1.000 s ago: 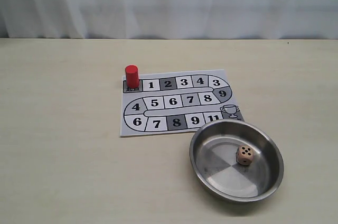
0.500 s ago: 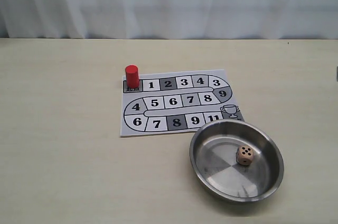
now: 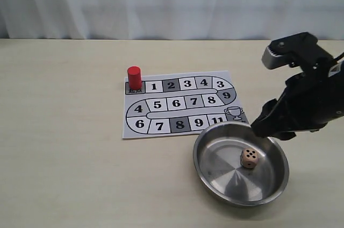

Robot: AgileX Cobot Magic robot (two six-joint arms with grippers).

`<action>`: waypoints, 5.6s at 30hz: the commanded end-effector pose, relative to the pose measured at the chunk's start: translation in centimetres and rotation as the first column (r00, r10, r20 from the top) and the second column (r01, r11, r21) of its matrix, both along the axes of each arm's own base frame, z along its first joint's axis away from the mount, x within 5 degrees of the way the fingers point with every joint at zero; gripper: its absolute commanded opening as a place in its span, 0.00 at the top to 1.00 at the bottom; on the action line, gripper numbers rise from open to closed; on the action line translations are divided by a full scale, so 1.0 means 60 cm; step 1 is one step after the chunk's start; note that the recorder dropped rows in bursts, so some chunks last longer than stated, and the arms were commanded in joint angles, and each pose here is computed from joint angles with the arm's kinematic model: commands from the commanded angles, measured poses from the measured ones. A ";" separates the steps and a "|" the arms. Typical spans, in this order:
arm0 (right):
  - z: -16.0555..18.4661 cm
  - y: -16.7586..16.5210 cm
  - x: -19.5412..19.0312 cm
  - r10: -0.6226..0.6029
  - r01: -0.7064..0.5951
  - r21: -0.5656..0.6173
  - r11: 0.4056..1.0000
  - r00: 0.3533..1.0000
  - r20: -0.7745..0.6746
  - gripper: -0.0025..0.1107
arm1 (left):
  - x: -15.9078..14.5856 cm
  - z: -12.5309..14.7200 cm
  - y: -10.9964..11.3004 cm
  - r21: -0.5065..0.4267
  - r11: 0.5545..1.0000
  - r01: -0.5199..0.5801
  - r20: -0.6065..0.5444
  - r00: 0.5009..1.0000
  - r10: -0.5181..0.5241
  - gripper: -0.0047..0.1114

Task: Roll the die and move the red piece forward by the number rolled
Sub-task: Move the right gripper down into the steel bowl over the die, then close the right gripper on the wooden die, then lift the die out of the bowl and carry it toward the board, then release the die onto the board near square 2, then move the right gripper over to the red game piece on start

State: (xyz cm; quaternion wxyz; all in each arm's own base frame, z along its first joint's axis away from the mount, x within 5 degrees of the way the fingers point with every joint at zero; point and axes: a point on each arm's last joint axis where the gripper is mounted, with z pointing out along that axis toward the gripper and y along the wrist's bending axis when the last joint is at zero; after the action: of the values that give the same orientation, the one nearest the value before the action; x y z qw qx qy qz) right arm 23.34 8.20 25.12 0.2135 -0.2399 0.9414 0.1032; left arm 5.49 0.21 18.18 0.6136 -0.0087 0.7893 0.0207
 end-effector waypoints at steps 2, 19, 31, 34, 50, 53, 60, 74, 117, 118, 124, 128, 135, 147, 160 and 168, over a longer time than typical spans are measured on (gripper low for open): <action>-0.022 0.017 0.014 -0.081 0.080 -0.047 0.996 0.996 -0.041 0.53 | 0.000 0.005 -0.001 0.003 1.000 0.008 0.018 1.000 -0.008 0.96; -0.111 0.031 0.063 -0.221 0.216 -0.050 0.975 0.967 -0.129 0.53 | 0.000 0.005 -0.001 0.003 1.000 0.008 0.018 1.000 -0.008 0.96; -0.168 0.035 0.079 -0.260 0.248 -0.087 0.965 0.947 -0.191 0.53 | 0.000 0.005 -0.001 0.003 1.000 0.008 0.018 1.000 -0.008 0.96; -0.179 0.036 0.081 -0.261 0.247 -0.095 0.964 0.945 -0.198 0.53 | 0.000 0.005 -0.001 0.003 1.000 0.008 0.018 1.000 -0.008 0.96; -0.202 0.033 0.087 -0.277 0.254 -0.130 0.958 0.940 -0.201 0.53 | 0.000 0.005 -0.001 0.003 1.000 0.008 0.018 1.000 -0.008 0.96; -0.211 0.035 0.090 -0.289 0.268 -0.122 0.956 0.935 -0.207 0.53 | 0.000 0.005 -0.001 0.003 1.000 0.008 0.018 1.000 -0.008 0.96; -0.211 0.035 0.089 -0.289 0.268 -0.124 0.956 0.934 -0.211 0.64 | 0.000 0.005 -0.001 0.003 1.000 0.008 0.018 1.000 -0.008 0.96; -0.157 0.038 0.092 -0.275 0.259 -0.104 0.960 0.941 -0.197 0.94 | 0.000 0.005 -0.001 0.003 1.000 0.008 0.018 1.000 -0.008 0.96; -0.174 -0.119 0.303 -0.259 0.269 0.264 0.926 0.963 -0.071 0.21 | 0.000 0.005 -0.001 0.003 1.000 0.008 0.018 1.000 -0.008 0.96; -0.176 -0.126 0.303 -0.296 0.307 0.254 0.917 0.952 -0.085 0.24 | 0.000 0.005 -0.001 0.003 1.000 0.008 0.018 1.000 -0.008 0.96; -0.182 -0.139 0.301 -0.300 0.308 0.155 0.939 0.951 -0.071 0.55 | 0.000 0.005 -0.001 0.003 1.000 0.008 0.018 1.000 -0.008 0.96; -0.183 -0.137 0.300 -0.290 0.298 0.152 0.942 0.954 -0.072 0.83 | 0.000 0.005 -0.001 0.003 1.000 0.008 0.018 1.000 -0.008 0.96; -0.169 -0.086 0.308 -0.155 0.157 0.133 0.979 0.988 -0.028 0.94 | 0.000 0.005 -0.001 0.003 1.000 0.008 0.018 1.000 -0.008 0.96; -0.085 0.081 0.332 -0.006 0.004 0.023 1.000 0.997 0.075 0.94 | 0.000 0.005 -0.001 0.003 1.000 0.008 0.018 1.000 -0.008 0.96; -0.151 0.206 0.378 0.076 -0.076 -0.031 0.997 0.997 0.003 0.94 | 0.000 0.005 -0.001 0.003 1.000 0.008 0.018 1.000 -0.008 0.96; -0.221 0.216 0.393 0.082 -0.082 -0.029 0.996 0.997 0.011 0.94 | 0.000 0.005 -0.001 0.003 1.000 0.008 0.018 1.000 -0.008 0.96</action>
State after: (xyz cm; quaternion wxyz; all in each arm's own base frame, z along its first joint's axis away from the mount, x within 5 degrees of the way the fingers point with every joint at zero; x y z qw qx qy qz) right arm 46.54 20.93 11.72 0.1913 -0.2828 0.9352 0.0933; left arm 5.49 0.21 18.18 0.6136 -0.0087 0.7893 0.0207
